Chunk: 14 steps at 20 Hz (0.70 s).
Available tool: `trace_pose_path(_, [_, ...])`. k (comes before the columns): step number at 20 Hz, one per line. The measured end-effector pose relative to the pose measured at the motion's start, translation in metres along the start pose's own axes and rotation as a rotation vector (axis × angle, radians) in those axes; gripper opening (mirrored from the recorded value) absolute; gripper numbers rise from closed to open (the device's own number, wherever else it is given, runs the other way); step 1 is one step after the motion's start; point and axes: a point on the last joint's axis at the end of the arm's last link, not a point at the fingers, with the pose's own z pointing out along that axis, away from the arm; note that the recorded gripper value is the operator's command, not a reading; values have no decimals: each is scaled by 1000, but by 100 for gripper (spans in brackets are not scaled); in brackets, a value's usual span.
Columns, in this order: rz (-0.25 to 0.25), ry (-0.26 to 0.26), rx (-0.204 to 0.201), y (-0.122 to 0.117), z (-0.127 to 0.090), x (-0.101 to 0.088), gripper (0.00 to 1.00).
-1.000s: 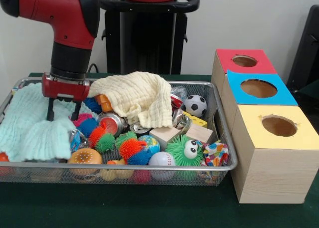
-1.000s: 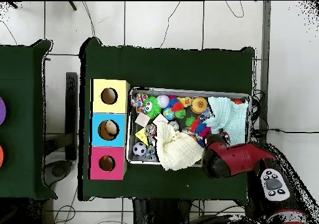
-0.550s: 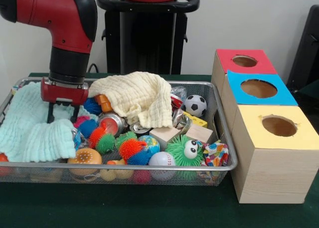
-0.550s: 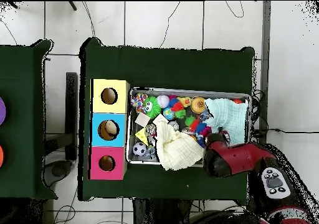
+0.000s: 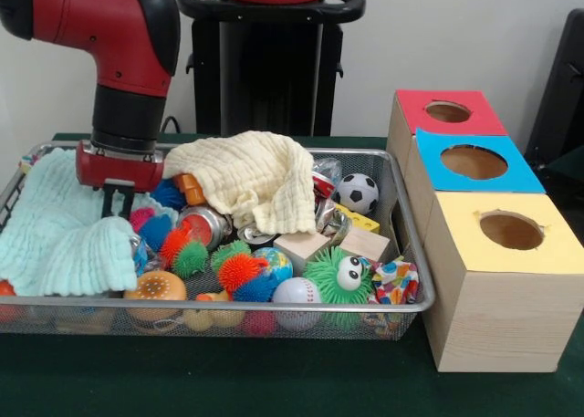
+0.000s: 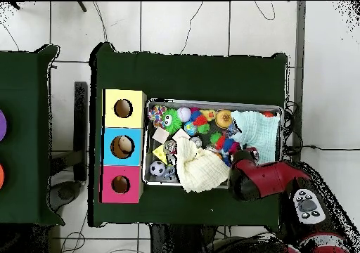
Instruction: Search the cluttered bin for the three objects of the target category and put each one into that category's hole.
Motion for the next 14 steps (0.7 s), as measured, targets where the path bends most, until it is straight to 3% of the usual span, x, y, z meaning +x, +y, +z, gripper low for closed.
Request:
trace_pose_path(7, [-13, 12, 10, 10, -5, -8, 0])
trace_pose_path(14, [80, 27, -7, 24, -15, -15, 0])
